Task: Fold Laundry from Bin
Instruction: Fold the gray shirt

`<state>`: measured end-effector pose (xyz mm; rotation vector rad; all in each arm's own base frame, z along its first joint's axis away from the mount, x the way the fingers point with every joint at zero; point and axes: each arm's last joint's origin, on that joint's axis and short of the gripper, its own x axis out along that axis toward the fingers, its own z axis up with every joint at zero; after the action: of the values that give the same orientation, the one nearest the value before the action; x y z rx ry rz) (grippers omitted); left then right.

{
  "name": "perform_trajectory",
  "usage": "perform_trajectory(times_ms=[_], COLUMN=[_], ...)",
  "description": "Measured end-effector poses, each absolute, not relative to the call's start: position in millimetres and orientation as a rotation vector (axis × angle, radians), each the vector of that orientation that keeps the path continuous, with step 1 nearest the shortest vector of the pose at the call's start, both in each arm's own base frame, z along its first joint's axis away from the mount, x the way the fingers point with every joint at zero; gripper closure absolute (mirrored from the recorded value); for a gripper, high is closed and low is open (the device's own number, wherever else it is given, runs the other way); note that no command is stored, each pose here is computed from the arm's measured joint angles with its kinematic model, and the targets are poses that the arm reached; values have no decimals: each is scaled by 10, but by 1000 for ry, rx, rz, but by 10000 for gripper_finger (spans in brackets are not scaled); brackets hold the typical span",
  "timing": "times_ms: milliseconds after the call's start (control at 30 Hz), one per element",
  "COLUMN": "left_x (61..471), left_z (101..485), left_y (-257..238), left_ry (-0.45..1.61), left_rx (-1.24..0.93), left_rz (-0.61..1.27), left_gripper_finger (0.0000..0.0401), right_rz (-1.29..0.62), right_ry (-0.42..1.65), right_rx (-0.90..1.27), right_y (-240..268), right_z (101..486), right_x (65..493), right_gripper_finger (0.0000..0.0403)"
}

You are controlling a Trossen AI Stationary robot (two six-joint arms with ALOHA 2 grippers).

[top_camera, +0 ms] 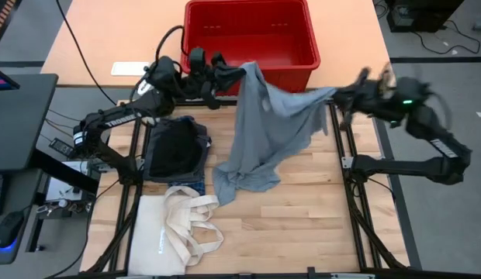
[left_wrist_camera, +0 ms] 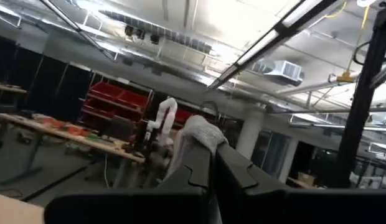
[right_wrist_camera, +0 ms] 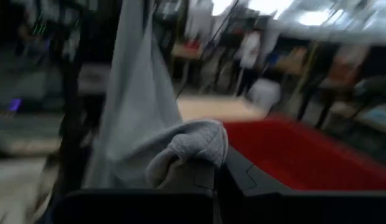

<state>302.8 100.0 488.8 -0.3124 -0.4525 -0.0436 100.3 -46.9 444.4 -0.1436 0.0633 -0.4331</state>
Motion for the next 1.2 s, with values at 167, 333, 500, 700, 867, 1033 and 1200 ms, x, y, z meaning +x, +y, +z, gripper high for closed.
perform_trajectory(times_ms=[167,333,500,700,867,1033,1200], left_x=[2954,2817,2717,2861,3018,2927,2821], left_z=[5067,5361,5598,5645,5663,5950,6051], left_y=[943,894,891,1144,1541,1766,1733], left_ry=[-487,-593,-722,-721,-727,-870,-959], left_rx=[-224,-27,154,288,272,220,241], left_rz=[-126,-109,54,288,358,362,320], left_gripper_finger=[386,386,386,386,386,386,386], right_rz=[-542,-539,-551,-833,-1069,-1263,-1250], right_ry=[-128,-275,-299,-167,-98,-96,-146], right_rx=[-254,-391,-448,-647,-859,-961,-917], right_y=[-315,-193,-183,-360,-544,-761,-819], right_z=[4984,5333,5474,5534,5653,5738,5847], right_x=[632,384,364,588,868,1088,1106], right_gripper_finger=[395,395,395,395,395,395,395])
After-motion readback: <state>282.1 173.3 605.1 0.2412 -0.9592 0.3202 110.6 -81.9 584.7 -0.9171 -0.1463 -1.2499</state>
